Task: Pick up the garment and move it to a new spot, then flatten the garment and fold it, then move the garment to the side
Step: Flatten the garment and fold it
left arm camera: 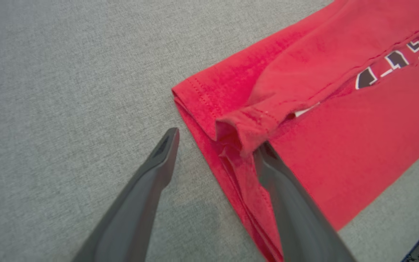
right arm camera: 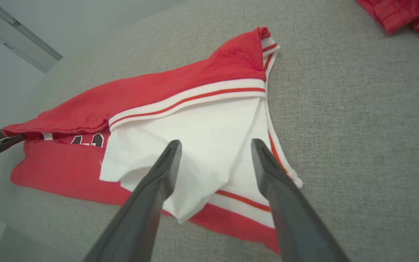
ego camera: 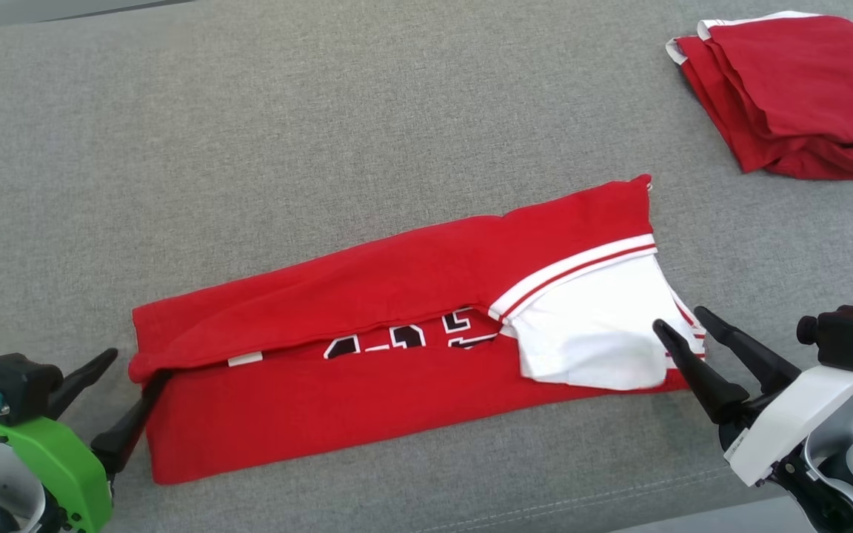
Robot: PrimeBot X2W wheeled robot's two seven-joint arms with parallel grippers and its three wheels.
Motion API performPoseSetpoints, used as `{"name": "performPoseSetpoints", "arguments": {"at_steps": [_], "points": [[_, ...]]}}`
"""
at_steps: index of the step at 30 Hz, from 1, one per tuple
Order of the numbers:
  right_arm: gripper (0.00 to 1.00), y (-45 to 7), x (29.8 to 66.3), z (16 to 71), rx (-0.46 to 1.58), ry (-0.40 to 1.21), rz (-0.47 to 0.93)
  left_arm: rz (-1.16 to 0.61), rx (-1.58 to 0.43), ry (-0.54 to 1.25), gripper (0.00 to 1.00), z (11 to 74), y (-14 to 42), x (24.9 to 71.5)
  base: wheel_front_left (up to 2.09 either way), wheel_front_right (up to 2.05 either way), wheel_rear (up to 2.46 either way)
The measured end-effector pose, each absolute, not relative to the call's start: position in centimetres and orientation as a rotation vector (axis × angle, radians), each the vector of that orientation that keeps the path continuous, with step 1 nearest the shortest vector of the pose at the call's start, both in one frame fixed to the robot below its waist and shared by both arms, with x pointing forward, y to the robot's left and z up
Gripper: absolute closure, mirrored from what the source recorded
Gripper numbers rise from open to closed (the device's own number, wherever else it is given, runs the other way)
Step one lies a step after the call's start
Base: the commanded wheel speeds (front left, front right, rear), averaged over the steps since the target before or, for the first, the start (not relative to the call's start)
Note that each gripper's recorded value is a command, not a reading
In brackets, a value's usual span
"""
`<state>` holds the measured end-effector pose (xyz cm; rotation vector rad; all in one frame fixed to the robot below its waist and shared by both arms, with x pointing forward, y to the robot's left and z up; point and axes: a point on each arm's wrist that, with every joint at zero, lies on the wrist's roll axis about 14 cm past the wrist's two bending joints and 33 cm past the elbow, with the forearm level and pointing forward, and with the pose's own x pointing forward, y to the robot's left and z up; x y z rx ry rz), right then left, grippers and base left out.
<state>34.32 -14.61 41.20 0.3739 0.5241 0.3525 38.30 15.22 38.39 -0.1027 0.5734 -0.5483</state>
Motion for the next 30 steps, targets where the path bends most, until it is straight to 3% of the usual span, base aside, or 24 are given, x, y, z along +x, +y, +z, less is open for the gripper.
{"name": "performPoseSetpoints", "arguments": {"at_steps": [7,20,30], "points": [[0.0,-15.4,34.7,42.1,0.36,0.495,0.335,-0.506,-0.113,0.662,0.0,38.1,16.3,36.9,0.0,0.0,0.0],[0.0,-16.9,35.9,42.1,0.308,0.516,0.302,-0.329,-0.101,0.205,0.0,48.1,17.5,42.4,0.0,0.0,0.0],[0.0,-16.0,38.1,41.0,0.311,0.574,0.315,-0.279,-0.145,0.073,0.0,50.2,17.1,41.6,0.0,0.0,0.0]]}}
